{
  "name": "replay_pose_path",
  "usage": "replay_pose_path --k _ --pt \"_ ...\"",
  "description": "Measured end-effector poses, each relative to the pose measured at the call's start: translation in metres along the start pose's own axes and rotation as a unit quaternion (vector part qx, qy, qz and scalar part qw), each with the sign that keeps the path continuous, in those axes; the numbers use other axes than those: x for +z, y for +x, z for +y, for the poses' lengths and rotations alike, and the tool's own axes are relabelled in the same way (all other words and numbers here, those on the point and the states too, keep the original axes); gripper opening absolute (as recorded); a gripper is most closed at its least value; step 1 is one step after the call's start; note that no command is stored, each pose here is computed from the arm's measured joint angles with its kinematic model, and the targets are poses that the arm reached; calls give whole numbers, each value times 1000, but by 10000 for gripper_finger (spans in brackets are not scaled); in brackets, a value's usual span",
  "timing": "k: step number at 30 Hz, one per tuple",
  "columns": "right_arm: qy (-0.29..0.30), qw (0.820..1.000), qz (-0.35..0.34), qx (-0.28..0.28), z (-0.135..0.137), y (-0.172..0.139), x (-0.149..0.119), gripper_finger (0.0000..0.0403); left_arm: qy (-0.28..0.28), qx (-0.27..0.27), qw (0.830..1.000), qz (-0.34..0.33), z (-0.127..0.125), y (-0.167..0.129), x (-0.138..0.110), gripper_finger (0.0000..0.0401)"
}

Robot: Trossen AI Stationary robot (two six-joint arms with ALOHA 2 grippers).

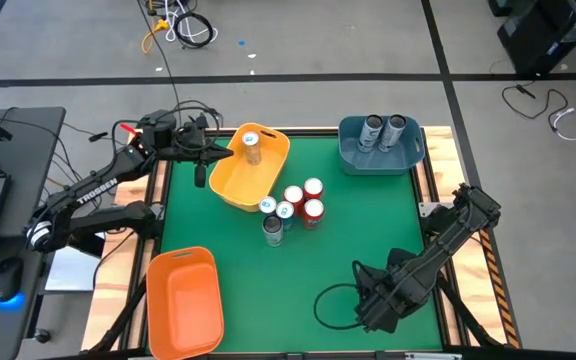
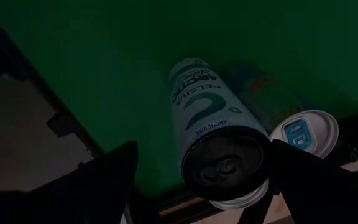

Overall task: Sort soda cans
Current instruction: Put the white blue soda can into the blue bin

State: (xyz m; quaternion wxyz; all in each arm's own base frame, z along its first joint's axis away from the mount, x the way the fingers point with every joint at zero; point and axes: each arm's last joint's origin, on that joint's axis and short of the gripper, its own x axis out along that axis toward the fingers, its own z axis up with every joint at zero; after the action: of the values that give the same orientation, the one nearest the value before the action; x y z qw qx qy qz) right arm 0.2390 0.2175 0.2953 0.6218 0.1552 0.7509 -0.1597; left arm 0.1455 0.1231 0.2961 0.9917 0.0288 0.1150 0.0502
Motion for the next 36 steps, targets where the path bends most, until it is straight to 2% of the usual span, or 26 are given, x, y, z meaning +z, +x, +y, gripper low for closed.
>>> replay_pose_path --k 17,36 --pt "-2 1000 6 3 -2 -1 5 344 -1 0 1000 1 0 0 0 5" --pt "9 999 31 25 -8 -4 19 280 -4 -2 1000 6 0 0 -2 5"
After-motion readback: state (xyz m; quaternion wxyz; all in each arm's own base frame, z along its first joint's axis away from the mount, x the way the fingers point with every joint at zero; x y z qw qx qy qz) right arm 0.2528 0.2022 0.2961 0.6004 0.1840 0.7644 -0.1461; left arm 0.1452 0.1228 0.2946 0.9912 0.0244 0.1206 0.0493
